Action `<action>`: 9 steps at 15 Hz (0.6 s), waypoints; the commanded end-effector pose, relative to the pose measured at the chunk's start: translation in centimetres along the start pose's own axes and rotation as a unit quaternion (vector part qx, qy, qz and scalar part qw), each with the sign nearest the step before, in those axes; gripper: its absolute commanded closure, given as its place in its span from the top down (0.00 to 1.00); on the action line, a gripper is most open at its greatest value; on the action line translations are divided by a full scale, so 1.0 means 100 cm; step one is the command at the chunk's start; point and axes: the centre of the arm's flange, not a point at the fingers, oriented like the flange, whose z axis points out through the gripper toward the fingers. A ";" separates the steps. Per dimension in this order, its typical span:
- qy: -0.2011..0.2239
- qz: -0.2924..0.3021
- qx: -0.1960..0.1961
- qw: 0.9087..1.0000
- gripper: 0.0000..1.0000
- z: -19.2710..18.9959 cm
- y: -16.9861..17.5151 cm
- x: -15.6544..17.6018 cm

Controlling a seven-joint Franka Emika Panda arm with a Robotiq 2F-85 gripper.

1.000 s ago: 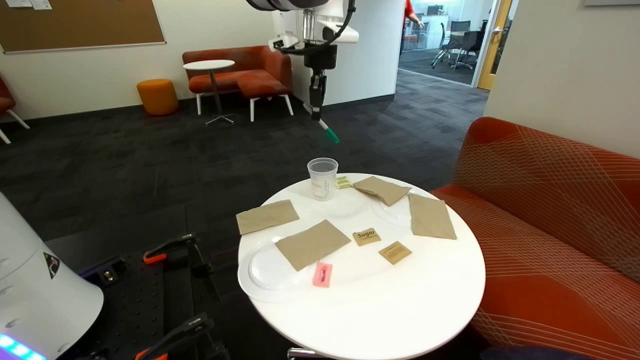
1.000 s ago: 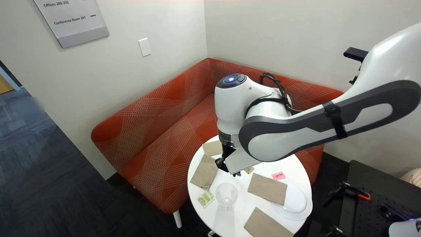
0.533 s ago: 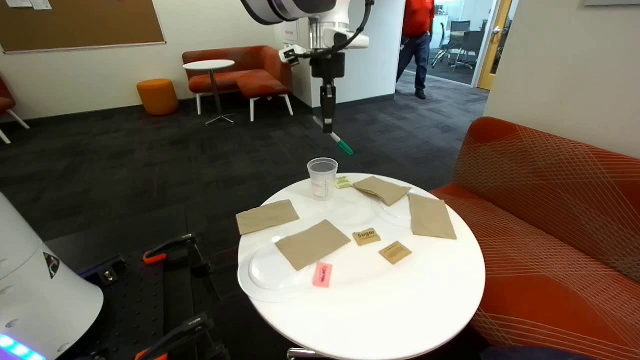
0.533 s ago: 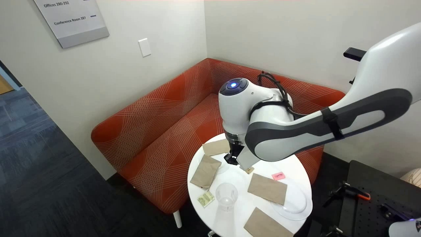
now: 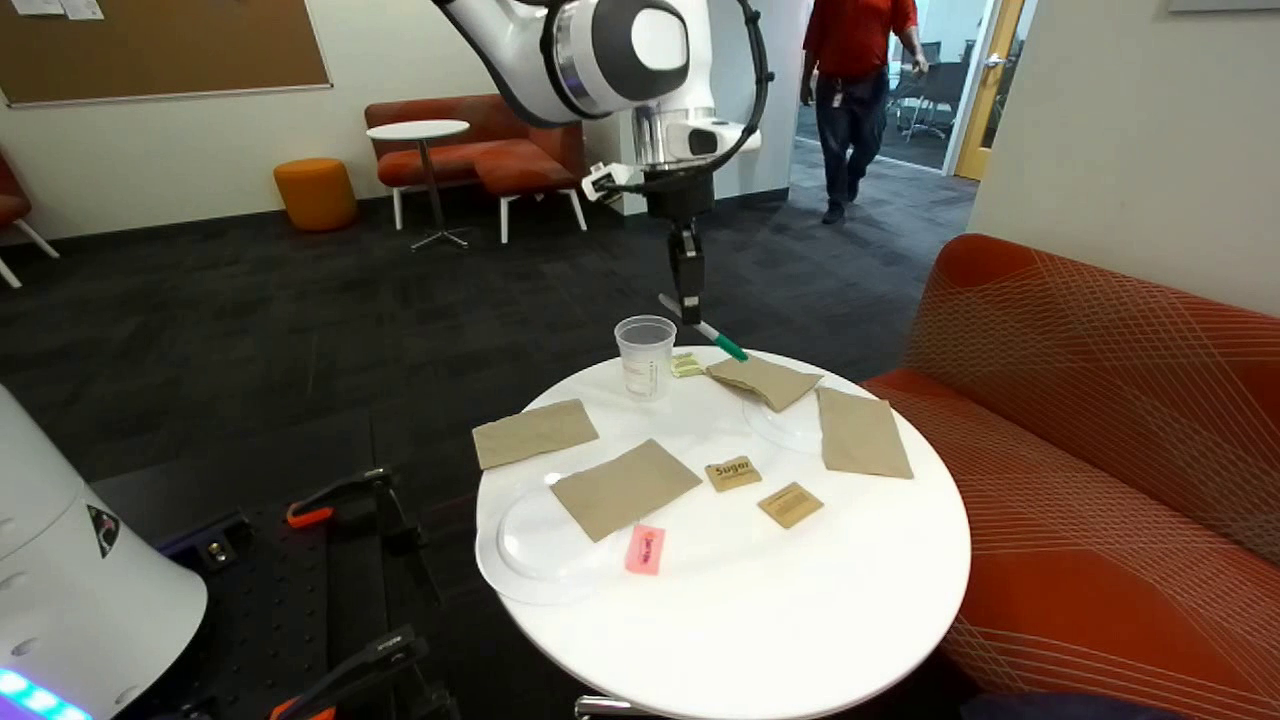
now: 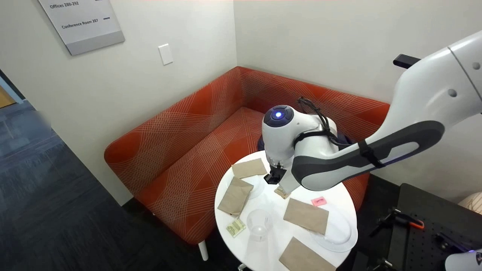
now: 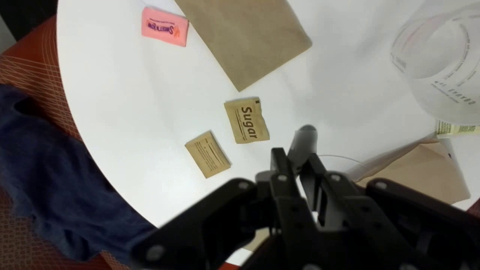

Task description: Pick the marker from the cup and put it on the table

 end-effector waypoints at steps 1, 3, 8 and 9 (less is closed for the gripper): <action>0.027 0.025 0.008 0.999 0.03 0.029 0.004 -0.007; 0.031 0.033 0.011 0.999 0.03 0.042 0.003 -0.011; 0.024 0.041 0.012 0.999 0.03 0.067 -0.003 -0.023; 0.021 0.040 0.012 0.999 0.03 0.071 -0.004 -0.026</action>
